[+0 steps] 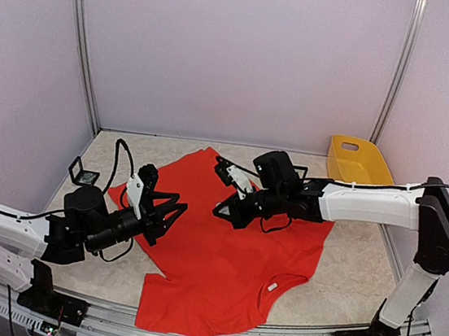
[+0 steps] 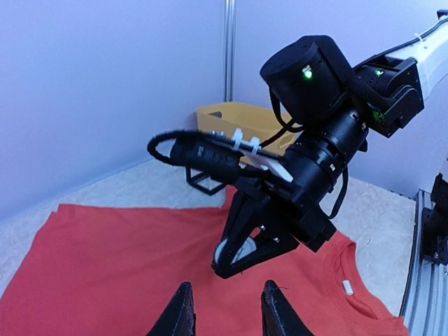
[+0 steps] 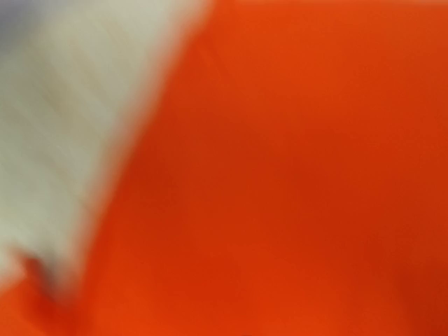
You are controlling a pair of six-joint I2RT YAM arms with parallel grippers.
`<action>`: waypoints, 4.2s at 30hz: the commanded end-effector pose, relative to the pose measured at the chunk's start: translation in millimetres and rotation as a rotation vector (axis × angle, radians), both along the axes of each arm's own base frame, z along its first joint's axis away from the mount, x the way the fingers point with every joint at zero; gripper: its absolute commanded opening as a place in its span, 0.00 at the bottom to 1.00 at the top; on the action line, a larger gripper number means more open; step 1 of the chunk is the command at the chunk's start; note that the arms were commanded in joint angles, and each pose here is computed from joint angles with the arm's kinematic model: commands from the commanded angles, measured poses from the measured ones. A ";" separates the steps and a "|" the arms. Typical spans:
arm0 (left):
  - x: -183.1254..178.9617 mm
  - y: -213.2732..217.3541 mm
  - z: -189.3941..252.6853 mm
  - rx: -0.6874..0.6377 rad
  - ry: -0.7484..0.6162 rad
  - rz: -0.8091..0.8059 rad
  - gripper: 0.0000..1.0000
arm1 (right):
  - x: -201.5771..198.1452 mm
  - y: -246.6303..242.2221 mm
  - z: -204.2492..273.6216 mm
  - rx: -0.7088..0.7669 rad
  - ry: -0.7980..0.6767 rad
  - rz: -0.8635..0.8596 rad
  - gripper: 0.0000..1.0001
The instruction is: Pin the brooch onto the clothing
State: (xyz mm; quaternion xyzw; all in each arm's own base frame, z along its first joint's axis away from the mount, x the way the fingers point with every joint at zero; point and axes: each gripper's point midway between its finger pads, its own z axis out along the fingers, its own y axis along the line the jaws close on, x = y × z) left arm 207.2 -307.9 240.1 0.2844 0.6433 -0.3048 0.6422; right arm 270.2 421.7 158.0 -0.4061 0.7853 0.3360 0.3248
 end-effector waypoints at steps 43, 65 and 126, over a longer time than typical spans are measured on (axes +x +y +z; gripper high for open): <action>19.4 11.1 -43.0 0.123 0.083 0.093 0.31 | -12.8 -58.2 -103.6 -0.447 0.298 -0.143 0.25; 20.6 13.1 -42.1 0.141 0.077 0.098 0.31 | -13.2 -68.3 -96.7 -0.463 0.286 -0.156 0.00; -65.7 -62.0 41.4 0.060 0.006 -0.567 0.00 | -124.4 -24.1 141.5 0.205 -0.288 0.496 0.71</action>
